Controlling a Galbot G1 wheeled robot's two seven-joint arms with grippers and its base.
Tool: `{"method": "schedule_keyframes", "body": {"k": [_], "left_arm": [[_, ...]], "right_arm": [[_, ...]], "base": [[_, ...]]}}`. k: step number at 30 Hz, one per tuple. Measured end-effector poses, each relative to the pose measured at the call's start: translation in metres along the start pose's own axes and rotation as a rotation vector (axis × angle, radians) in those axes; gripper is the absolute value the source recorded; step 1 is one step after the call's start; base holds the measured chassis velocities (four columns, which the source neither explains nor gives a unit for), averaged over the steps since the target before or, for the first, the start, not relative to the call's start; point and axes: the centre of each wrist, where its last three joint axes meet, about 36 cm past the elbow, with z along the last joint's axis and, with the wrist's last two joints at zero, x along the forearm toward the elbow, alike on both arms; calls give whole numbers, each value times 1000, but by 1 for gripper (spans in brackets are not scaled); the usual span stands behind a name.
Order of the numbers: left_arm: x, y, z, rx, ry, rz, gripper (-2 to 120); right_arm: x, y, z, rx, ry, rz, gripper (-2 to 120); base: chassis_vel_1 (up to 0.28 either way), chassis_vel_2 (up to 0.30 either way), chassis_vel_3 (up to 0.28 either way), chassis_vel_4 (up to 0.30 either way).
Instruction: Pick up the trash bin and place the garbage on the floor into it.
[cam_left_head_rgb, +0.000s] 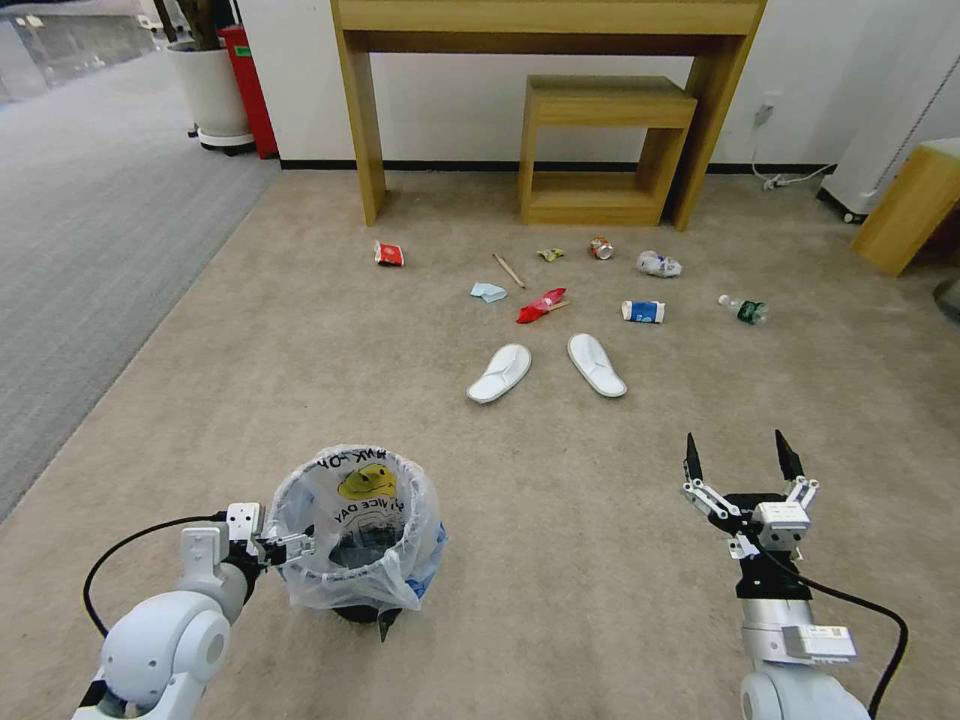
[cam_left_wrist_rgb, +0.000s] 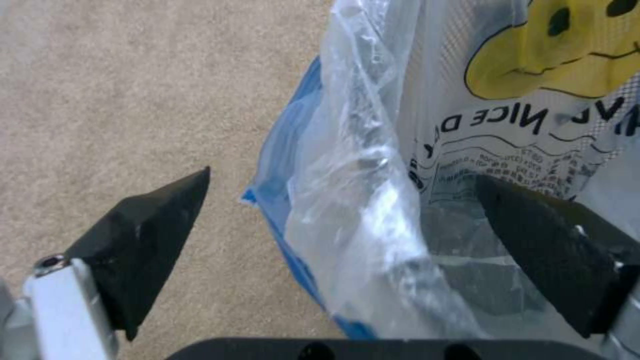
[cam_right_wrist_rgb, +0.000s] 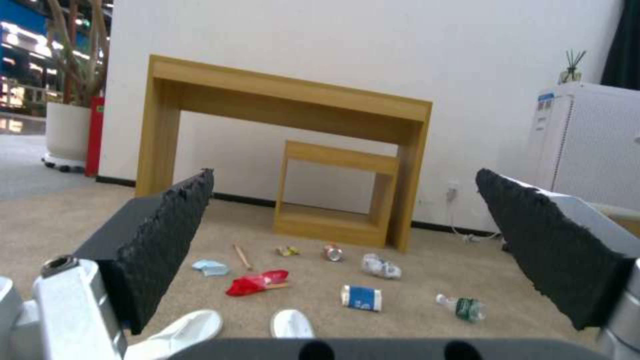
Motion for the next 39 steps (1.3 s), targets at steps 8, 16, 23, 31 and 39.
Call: {"method": "schedule_keyframes", "body": {"k": [8, 16, 23, 31, 39], "left_arm": [[-4, -3, 4, 4, 9, 7, 99], [-6, -2, 5, 9, 13, -4, 86], [-7, -3, 7, 26, 19, -27, 60], [-5, -5, 9, 35, 24, -34, 31], [-3, -5, 9, 42, 26, -33, 7]], "right_arm": [[1, 0, 1, -1, 4, 1, 100], [1, 0, 2, 0, 3, 0, 100], [1, 0, 2, 1, 1, -1, 100], [0, -1, 2, 1, -1, -1, 100], [0, -1, 3, 0, -2, 0, 100]], "base": [[0, 0, 0, 0], [0, 0, 0, 0], [0, 0, 0, 0], [0, 0, 0, 0], [0, 0, 0, 0]]}}
